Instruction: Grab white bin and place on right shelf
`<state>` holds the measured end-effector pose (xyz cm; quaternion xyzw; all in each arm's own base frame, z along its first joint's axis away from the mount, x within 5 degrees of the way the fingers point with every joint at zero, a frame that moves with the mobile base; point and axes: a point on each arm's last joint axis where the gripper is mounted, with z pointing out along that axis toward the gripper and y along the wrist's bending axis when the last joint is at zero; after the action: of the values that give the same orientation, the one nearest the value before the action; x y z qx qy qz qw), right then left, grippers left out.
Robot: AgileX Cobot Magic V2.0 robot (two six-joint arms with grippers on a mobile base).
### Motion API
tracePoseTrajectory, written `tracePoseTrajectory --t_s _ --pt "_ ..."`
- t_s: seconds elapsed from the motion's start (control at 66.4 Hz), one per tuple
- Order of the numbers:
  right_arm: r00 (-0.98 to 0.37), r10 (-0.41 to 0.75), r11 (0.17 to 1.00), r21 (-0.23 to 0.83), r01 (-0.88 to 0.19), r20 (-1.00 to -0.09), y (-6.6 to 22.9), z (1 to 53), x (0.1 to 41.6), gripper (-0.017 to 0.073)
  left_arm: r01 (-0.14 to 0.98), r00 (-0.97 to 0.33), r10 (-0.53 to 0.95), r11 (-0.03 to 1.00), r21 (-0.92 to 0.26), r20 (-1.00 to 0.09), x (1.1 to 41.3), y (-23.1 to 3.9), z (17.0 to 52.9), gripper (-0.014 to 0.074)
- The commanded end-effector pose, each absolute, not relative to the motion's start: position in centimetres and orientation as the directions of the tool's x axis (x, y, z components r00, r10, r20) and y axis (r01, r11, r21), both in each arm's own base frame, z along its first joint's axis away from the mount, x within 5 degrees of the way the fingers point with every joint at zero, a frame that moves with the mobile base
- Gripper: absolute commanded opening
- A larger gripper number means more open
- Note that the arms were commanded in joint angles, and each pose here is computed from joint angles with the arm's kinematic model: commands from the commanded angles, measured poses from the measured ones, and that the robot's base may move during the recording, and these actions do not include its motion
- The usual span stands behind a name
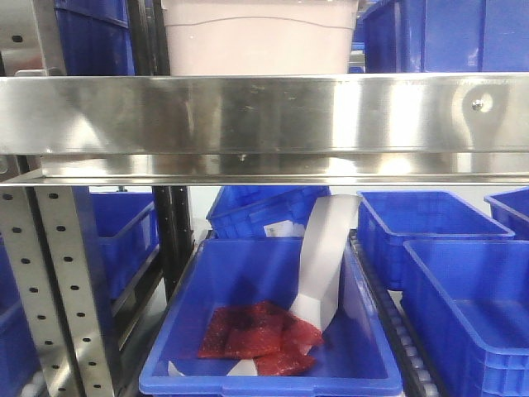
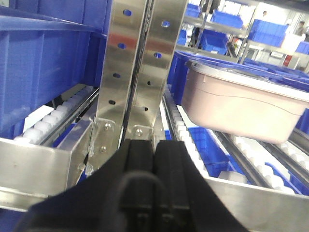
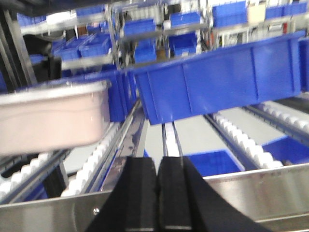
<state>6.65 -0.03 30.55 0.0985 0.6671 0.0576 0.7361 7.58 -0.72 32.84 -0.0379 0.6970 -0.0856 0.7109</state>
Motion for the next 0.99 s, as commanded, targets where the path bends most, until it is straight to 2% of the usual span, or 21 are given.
tracePoseTrajectory --t_s 0.0,0.121,0.331,0.693,0.919,0.979 --pt "0.192 0.219 0.968 0.238 0.080 -0.957 -0.4 31.5 6.0 0.0057 0.058 0.108 -0.211 0.977 -0.205 -0.972 7.1 -0.4 33.9 -0.0117" --pt "0.159 0.230 0.971 0.238 0.035 -0.960 0.1 31.3 5.9 0.0057 0.079 0.082 -0.254 0.966 -0.248 -0.964 7.1 -0.6 33.5 -0.0117" --pt "0.079 0.232 0.972 0.229 -0.041 -0.969 1.0 30.7 6.0 0.0057 0.084 0.071 -0.254 0.965 -0.248 -0.965 7.1 -0.7 33.5 -0.0117" --pt "0.048 0.231 0.971 0.227 -0.070 -0.972 1.3 30.5 6.0 0.0057 0.084 0.071 -0.254 0.965 -0.248 -0.965 7.1 -0.7 33.5 -0.0117" --pt "0.045 0.242 0.969 0.244 0.030 -0.969 0.2 28.1 6.6 0.0057 0.084 0.071 -0.254 0.965 -0.248 -0.965 7.1 -0.7 33.5 -0.0117" --pt "0.005 0.181 0.982 0.181 0.055 -0.983 0.1 27.0 6.8 0.0057 0.084 0.071 -0.254 0.965 -0.248 -0.965 7.1 -0.7 33.5 -0.0117"
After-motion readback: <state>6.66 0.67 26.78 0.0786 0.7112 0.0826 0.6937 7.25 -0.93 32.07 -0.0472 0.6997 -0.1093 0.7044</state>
